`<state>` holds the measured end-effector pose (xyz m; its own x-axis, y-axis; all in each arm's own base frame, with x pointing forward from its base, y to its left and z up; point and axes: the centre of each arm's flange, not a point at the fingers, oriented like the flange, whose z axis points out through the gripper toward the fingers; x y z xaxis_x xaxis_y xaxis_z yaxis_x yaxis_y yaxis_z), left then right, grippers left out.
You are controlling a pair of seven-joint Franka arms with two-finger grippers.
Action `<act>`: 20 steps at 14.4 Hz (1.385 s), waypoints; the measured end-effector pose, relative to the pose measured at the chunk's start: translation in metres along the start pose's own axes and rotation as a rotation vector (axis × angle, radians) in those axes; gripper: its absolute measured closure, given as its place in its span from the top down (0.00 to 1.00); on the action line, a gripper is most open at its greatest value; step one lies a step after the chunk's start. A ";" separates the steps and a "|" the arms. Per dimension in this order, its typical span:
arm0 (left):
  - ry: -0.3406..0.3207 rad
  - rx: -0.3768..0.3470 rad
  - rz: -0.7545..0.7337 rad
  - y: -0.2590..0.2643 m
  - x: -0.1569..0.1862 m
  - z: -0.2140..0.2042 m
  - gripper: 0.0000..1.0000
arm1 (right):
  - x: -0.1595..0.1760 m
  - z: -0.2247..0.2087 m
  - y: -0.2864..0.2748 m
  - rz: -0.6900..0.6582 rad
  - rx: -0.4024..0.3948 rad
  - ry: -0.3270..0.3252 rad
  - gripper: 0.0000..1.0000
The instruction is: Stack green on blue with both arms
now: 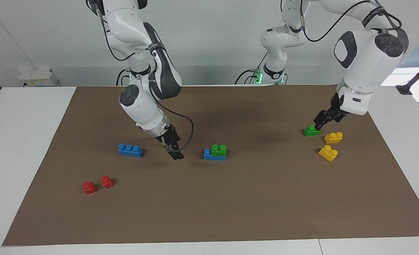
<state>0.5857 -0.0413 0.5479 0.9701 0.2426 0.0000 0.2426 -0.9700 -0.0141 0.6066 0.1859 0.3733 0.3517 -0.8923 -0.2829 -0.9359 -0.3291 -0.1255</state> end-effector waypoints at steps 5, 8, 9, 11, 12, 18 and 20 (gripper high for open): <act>-0.016 0.021 0.112 -0.009 -0.039 -0.048 1.00 | 0.049 -0.071 0.019 -0.393 -0.026 0.051 1.00; -0.023 0.031 0.165 -0.014 -0.056 -0.053 1.00 | 0.073 -0.110 0.035 -0.583 -0.043 0.065 1.00; -0.025 0.033 0.176 -0.015 -0.060 -0.052 1.00 | 0.080 -0.124 0.041 -0.637 -0.055 0.077 1.00; -0.021 0.033 0.184 -0.016 -0.062 -0.052 1.00 | 0.088 -0.154 0.055 -0.732 -0.081 0.097 1.00; -0.013 0.031 0.183 -0.016 -0.061 -0.054 1.00 | 0.085 -0.169 0.062 -0.782 -0.096 0.109 1.00; -0.014 -0.012 0.163 -0.023 -0.060 -0.066 1.00 | 0.035 -0.275 0.102 -1.135 -0.205 0.193 1.00; -0.026 -0.019 0.162 -0.022 -0.062 -0.069 1.00 | 0.029 -0.295 0.112 -1.203 -0.232 0.208 1.00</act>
<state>0.5200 -0.0357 0.6167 0.9962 0.0827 -0.0268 0.0829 -0.9965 0.0071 0.5065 0.0325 0.6316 0.9985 -0.0110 0.0539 -0.0098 -0.9997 -0.0231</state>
